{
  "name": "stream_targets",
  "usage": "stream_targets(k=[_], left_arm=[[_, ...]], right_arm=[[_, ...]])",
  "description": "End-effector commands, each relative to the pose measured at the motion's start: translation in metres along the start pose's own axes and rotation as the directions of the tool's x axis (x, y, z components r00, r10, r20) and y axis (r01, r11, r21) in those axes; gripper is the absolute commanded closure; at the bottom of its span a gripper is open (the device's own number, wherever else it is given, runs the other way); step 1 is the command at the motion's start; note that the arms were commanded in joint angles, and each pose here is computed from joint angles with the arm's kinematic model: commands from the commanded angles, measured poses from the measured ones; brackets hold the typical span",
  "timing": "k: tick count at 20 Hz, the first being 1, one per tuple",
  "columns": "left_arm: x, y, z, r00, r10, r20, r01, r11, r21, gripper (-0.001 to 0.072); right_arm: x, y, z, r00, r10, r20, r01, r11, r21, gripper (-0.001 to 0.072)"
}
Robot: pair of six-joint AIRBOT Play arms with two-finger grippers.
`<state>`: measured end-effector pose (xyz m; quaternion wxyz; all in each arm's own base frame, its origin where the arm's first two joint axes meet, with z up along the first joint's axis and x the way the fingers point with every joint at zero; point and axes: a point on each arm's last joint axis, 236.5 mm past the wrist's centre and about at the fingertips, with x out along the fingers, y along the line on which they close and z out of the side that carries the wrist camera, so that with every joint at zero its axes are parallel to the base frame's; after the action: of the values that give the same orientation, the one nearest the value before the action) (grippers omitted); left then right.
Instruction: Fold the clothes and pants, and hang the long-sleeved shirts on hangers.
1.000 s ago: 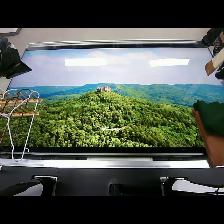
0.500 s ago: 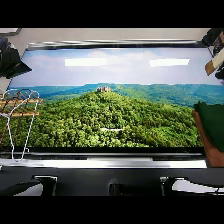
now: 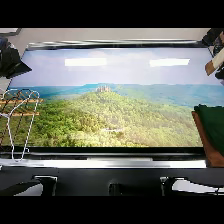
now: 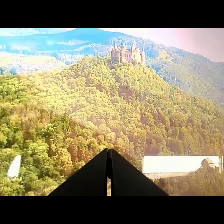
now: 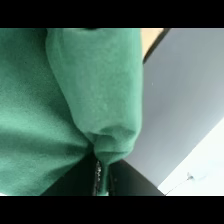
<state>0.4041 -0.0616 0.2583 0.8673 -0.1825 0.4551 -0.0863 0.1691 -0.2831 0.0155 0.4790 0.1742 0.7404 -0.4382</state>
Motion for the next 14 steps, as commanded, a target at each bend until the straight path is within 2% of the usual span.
stream_targets(k=[1, 7, 8, 10, 11, 12, 13, 14], left_arm=[[0.000, 0.000, 0.001, 1.000, 0.000, 0.003, 0.000, 1.000, 0.000, 0.0689], [0.000, 0.000, 0.001, 1.000, -0.001, 0.003, 0.001, 1.000, 0.000, 0.0690], [0.000, 0.000, 0.001, 1.000, 0.000, 0.003, 0.000, 1.000, 0.000, 0.0689], [0.000, 0.000, 0.001, 1.000, 0.000, 0.003, 0.000, 1.000, 0.000, 0.0689], [0.000, 0.000, 0.001, 1.000, 0.000, 0.003, 0.000, 1.000, 0.000, 0.0689], [0.000, 0.000, 0.001, 1.000, 0.000, 0.003, 0.000, 1.000, 0.000, 0.0689], [0.000, 0.000, 0.001, 1.000, 0.000, 0.003, 0.000, 1.000, 0.000, 0.0689], [0.000, 0.000, 0.001, 1.000, 0.000, 0.003, 0.000, 1.000, 0.000, 0.0689]], right_arm=[[0.000, -0.004, -0.006, 1.000, -0.014, -0.024, 0.014, 1.000, 0.002, 0.0684], [0.000, -0.008, -0.007, 0.999, -0.032, -0.032, 0.032, 0.999, 0.003, 0.0671], [0.000, -0.013, -0.008, 0.998, -0.053, -0.032, 0.053, 0.999, 0.007, 0.0592], [-0.002, -0.032, -0.008, 0.990, -0.136, -0.035, 0.137, 0.990, 0.040, 0.0536], [-0.005, -0.045, -0.008, 0.982, -0.188, -0.031, 0.190, 0.978, 0.081, 0.0394], [-0.008, -0.054, -0.007, 0.975, -0.221, -0.020, 0.221, 0.969, 0.113, 0.0207], [-0.010, -0.057, -0.005, 0.974, -0.225, -0.002, 0.224, 0.966, 0.126, 0.0161], [-0.012, -0.057, -0.002, 0.975, -0.221, 0.019, 0.216, 0.967, 0.134, 0.0180]])
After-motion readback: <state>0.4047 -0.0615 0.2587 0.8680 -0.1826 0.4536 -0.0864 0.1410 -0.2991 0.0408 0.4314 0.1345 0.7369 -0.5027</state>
